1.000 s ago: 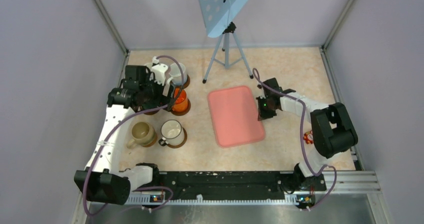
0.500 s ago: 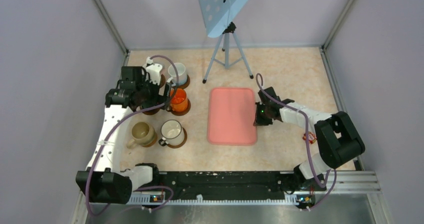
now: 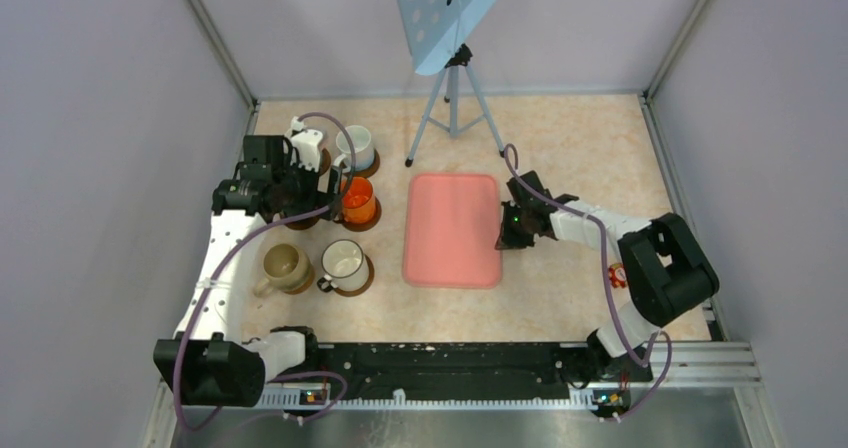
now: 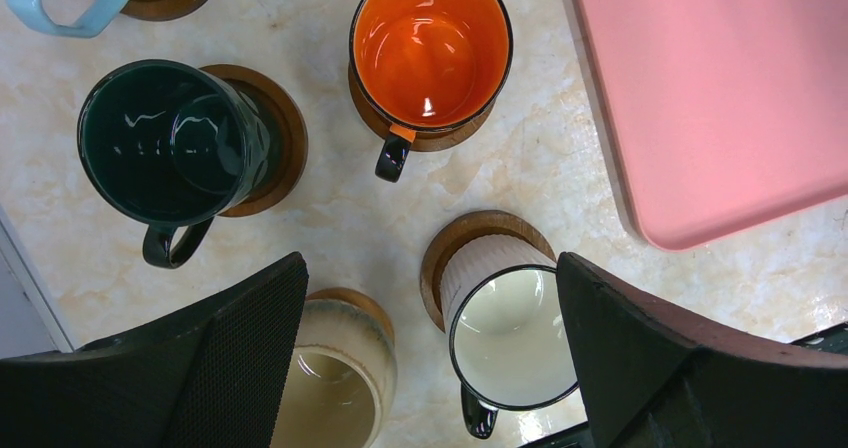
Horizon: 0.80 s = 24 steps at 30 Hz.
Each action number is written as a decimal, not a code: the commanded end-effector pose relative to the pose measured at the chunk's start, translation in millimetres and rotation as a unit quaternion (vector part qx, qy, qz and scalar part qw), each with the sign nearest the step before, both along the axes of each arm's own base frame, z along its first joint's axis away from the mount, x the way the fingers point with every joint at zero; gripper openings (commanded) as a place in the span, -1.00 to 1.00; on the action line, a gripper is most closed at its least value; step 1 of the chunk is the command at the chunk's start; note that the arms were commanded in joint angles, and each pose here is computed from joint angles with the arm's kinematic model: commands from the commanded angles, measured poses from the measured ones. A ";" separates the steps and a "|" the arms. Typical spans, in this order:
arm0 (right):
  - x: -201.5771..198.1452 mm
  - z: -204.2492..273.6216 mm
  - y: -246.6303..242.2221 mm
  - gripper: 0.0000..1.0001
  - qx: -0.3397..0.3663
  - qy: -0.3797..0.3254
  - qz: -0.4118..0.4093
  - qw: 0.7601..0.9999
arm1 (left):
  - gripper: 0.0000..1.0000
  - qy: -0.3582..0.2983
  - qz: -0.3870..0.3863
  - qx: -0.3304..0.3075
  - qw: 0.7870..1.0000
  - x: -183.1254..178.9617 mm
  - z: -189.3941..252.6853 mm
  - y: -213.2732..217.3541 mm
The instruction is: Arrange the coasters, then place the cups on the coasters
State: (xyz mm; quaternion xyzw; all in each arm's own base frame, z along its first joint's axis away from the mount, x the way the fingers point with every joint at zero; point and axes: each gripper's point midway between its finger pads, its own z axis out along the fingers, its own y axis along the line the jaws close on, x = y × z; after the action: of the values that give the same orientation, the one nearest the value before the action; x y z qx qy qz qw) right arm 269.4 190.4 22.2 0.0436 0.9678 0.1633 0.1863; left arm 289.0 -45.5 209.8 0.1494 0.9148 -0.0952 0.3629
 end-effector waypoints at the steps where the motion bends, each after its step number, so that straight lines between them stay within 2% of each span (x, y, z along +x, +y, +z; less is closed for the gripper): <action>1: 10.6 -1.7 18.9 -1.00 0.016 0.002 0.001 1.000 | 0.97 -0.015 0.006 -0.011 1.000 8.8 4.5 -0.9; 12: 12.9 -4.2 30.5 -1.00 0.022 0.012 0.012 1.000 | 0.97 -0.010 0.005 -0.011 1.000 11.7 0.2 -0.7; 14: 12.8 -0.6 32.1 -0.80 0.026 0.010 0.019 0.999 | 0.98 -0.009 0.005 -0.012 1.000 12.0 0.4 -0.7; 19: 15.7 14.2 34.5 -0.47 0.034 -0.008 0.028 0.999 | 0.97 -0.008 -0.005 -0.014 1.000 13.8 3.8 -2.9; 24: 31.5 49.9 36.1 0.10 0.045 -0.065 0.041 0.996 | 0.97 0.002 -0.007 -0.016 1.000 29.7 12.8 -3.5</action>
State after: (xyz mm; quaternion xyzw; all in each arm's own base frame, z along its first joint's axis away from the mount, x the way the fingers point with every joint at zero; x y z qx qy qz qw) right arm 282.1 220.2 28.6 0.0265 0.9630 0.1996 0.1792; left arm 297.9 -46.8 201.3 0.1447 0.9223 -0.1051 0.3425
